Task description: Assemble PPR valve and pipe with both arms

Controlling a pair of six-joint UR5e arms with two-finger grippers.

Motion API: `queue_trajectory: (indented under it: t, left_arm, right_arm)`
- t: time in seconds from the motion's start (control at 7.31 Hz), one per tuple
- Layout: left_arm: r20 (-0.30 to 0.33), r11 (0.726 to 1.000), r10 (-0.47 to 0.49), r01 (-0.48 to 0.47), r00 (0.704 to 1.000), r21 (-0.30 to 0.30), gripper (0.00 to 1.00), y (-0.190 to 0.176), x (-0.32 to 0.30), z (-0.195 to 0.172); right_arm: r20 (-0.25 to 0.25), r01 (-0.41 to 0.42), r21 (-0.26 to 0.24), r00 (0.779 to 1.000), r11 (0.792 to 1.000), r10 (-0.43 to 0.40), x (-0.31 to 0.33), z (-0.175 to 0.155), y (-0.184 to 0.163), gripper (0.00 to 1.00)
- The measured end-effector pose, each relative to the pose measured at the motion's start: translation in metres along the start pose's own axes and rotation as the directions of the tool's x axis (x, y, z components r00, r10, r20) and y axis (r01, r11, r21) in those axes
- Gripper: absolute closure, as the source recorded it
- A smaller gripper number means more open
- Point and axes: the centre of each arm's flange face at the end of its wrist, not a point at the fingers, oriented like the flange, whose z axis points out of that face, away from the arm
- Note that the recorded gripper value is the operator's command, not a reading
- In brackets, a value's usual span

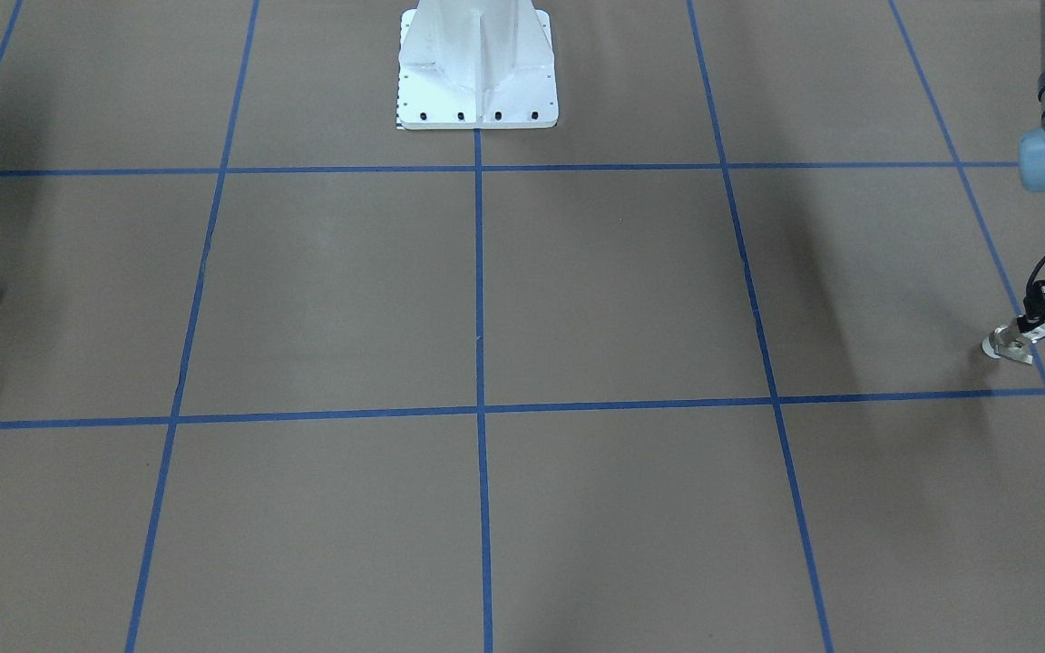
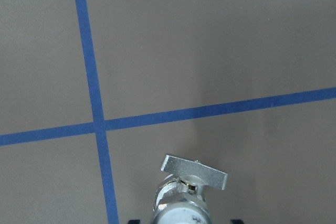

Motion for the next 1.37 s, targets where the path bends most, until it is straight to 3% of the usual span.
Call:
queue_trajectory:
  t: [0.41,0.68,0.96,1.37]
  left_arm:
    - [-0.004,0.998,-0.065,0.065,0.998,0.012,1.0,-0.029,0.041,-0.054]
    - [-0.064,0.987,-0.148,0.152,0.987,0.057,1.0,-0.027,0.134,-0.107]
    - [-0.128,0.973,-0.226,0.231,0.966,0.025,1.0,-0.014,0.301,-0.112]
    - [-0.073,0.951,-0.308,0.308,0.949,-0.009,1.0,0.01,0.559,-0.094]
  right_arm:
    - [0.007,-0.01,0.0,1.0,1.0,0.01,-0.001,-0.001,0.0,0.0]
    - [0.007,-0.011,0.0,1.0,1.0,0.011,-0.002,-0.001,0.0,0.0]
    - [0.007,-0.011,0.0,1.0,1.0,0.011,-0.002,-0.001,0.0,0.0]
    - [0.008,-0.009,-0.006,1.0,1.0,0.009,-0.003,0.002,0.0,0.0]
